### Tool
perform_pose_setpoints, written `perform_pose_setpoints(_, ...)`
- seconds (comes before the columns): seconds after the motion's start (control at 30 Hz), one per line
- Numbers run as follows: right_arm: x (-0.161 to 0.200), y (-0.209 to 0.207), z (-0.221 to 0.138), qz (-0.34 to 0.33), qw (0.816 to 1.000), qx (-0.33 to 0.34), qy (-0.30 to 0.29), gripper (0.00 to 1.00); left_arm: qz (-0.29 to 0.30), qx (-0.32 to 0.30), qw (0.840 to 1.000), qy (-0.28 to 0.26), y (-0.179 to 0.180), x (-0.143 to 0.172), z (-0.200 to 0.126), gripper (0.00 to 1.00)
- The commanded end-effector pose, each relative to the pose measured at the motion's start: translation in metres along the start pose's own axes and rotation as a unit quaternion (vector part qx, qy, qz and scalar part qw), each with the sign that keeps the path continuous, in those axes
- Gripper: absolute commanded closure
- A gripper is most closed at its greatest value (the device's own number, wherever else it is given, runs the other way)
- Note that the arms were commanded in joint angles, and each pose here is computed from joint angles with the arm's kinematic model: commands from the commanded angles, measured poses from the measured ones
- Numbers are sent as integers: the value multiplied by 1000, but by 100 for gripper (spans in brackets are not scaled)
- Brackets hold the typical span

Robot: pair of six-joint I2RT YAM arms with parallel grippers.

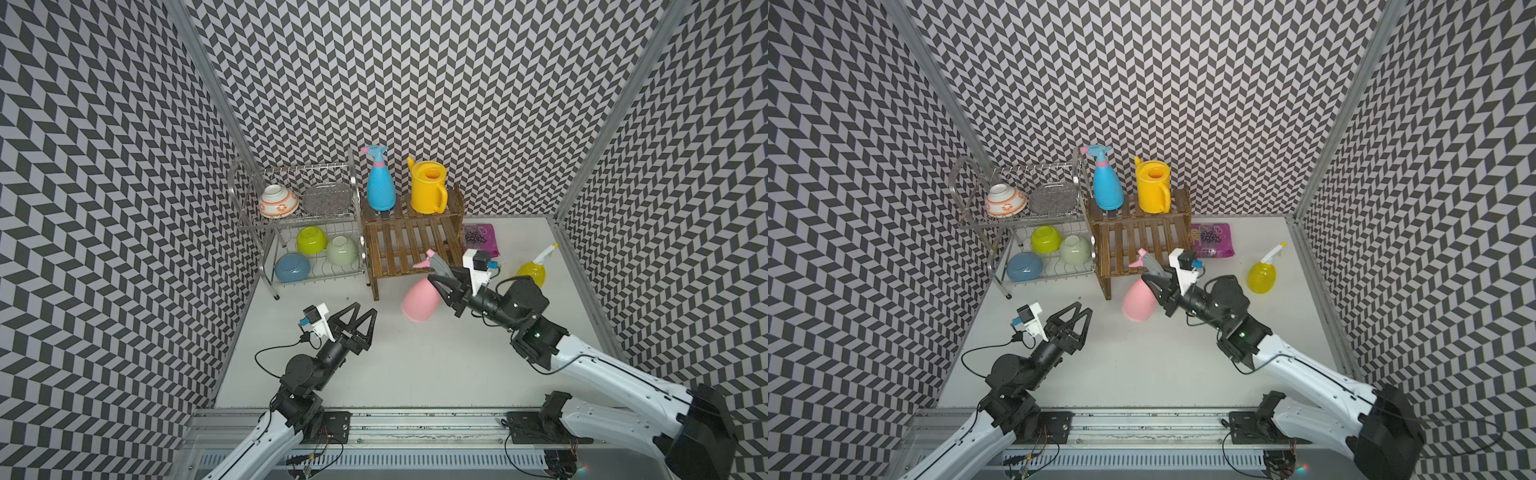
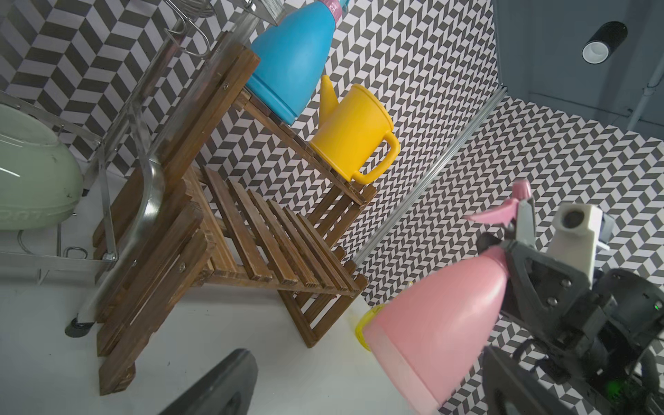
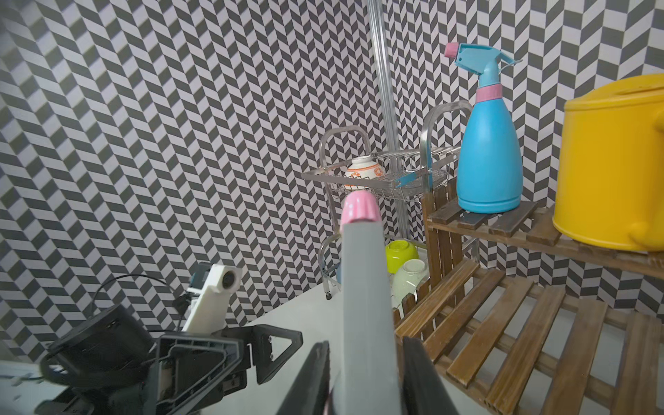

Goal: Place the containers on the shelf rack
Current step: 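Place the container on the shelf.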

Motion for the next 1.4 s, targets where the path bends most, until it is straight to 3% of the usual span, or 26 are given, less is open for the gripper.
perform_pose_setpoints(0.0,-21,-10,33,-57,998,23,15,92,-4,-15,1000,15,12,8,-4,0)
perform_pose_setpoints(0.27,-37,-31,97,-106,993,56,23,92,3,-19,1000,1,11,4,-7,0)
perform_pose_setpoints(0.6,-20,-36,152,-122,990,25,59,91,5,-16,1000,-1,9,3,-8,0)
perform_pose_setpoints(1.37,9,-58,179,-114,988,34,94,82,6,-13,1000,-9,9,2,-10,0)
Point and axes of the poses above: each gripper's point midway between its finger pads, its own z axis out along the fingers, its own y axis along the line the jaws close on, x = y × z, the point moved 7 cm from there along -z, back along the fingers, and after that the axes turned 14 degrees about -z, right-handed, at the moved point
